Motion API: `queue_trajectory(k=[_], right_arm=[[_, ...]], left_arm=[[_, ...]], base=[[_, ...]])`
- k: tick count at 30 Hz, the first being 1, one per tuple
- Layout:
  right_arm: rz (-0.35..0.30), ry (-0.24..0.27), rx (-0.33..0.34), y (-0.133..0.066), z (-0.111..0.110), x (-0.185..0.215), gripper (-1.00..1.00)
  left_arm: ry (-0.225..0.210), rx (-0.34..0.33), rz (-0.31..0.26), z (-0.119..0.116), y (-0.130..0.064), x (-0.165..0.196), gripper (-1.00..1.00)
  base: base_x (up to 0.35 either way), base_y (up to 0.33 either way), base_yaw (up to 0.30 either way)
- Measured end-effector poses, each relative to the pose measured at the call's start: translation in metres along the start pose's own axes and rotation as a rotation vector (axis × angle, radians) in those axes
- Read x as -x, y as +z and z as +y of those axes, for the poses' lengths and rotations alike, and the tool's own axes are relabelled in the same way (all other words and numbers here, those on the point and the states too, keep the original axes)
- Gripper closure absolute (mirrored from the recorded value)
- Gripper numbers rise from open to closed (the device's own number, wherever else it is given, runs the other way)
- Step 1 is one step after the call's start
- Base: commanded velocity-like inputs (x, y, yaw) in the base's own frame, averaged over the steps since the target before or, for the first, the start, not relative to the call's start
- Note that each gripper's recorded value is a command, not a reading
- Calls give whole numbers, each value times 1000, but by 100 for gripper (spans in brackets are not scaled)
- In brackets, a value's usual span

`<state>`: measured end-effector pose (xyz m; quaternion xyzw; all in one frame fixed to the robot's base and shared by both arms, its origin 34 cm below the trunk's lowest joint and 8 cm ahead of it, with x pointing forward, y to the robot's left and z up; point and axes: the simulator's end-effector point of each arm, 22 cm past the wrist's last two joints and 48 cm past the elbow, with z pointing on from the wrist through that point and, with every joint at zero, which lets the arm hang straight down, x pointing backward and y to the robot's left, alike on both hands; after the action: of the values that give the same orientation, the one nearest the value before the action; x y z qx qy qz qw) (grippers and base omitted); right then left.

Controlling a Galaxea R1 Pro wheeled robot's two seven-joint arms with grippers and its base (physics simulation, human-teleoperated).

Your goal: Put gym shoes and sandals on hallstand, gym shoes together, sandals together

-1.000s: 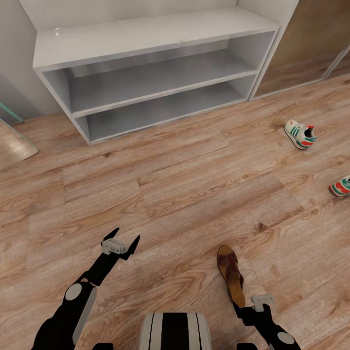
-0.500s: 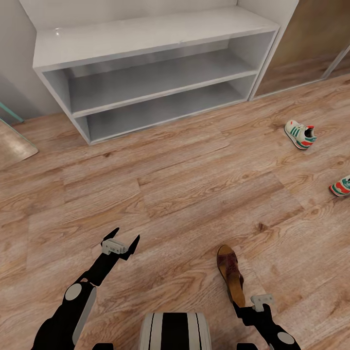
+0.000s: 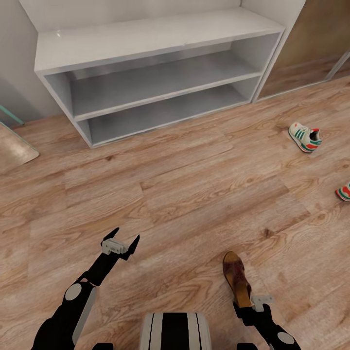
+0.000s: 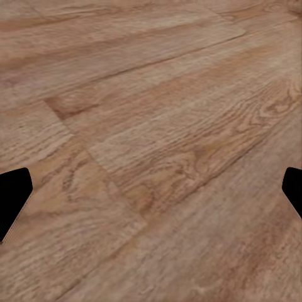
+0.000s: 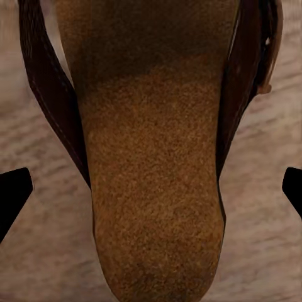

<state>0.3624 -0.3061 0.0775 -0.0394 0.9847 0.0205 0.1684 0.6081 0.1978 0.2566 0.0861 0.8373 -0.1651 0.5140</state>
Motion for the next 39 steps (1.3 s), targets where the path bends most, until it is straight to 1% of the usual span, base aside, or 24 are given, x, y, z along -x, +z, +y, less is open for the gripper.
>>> queue_trajectory(k=[35, 39], right_arm=[[-1, 0, 1, 0, 0, 0, -100], [13, 1, 2, 3, 1, -7, -100]], left_arm=[[2, -1, -6, 0, 0, 3, -100], [-4, 0, 9, 1, 1, -7, -100]], base=[[7, 6, 0], [0, 0, 0]])
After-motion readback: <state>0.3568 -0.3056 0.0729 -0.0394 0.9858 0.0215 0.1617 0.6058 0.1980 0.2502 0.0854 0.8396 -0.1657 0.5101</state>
